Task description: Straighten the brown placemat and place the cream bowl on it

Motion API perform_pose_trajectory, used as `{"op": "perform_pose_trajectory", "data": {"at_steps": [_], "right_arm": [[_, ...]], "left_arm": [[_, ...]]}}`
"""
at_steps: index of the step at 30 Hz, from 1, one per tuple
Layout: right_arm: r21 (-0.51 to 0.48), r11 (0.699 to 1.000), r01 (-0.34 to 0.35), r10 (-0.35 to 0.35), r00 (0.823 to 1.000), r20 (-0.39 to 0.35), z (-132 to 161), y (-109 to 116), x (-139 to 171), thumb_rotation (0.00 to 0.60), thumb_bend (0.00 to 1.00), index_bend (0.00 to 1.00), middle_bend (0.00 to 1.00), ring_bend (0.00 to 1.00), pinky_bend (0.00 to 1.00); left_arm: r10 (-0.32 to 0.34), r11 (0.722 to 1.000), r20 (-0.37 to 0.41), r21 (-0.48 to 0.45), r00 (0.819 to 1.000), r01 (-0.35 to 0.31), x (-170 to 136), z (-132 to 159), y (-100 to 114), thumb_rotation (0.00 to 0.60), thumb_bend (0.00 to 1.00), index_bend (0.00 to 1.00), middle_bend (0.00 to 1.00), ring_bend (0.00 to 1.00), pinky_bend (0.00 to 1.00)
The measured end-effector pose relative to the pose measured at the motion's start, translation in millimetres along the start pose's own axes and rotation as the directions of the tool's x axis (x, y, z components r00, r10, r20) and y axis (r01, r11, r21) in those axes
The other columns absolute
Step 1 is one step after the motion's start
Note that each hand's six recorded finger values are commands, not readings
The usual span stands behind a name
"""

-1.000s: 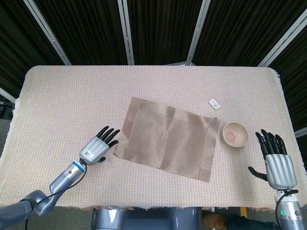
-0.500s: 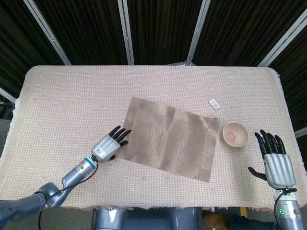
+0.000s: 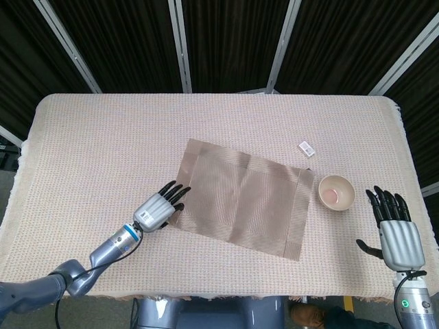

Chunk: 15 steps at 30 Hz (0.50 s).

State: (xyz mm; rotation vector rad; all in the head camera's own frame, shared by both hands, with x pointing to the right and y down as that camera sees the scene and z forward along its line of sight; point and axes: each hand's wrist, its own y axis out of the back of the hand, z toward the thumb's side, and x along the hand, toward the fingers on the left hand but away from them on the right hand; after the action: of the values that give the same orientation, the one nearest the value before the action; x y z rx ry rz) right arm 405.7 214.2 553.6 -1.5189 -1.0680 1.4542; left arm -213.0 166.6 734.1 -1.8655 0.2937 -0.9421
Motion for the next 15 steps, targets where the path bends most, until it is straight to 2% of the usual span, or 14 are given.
{"op": "perform_pose_trajectory", "data": {"at_steps": [11,15], "right_arm": [[-0.008,1.000,0.003,-0.003,1.000,-0.002,0.2,2.3,0.1,0.600,0.00,0.00,0.00,0.00,0.00],[-0.010,1.000,0.004,-0.004,1.000,-0.005,0.7,2.9,0.3,0.600,0.00,0.00,0.00,0.00,0.00]], "left_arm": [[-0.016,1.000,-0.010,0.006,1.000,0.016,-1.6,-0.4,3.1,0.600,0.36,0.41,0.00,0.00,0.00],[-0.021,1.000,-0.014,-0.013,1.000,0.021,-0.2,2.2,0.8,0.600,0.43,0.48,0.00,0.00,0.00]]}}
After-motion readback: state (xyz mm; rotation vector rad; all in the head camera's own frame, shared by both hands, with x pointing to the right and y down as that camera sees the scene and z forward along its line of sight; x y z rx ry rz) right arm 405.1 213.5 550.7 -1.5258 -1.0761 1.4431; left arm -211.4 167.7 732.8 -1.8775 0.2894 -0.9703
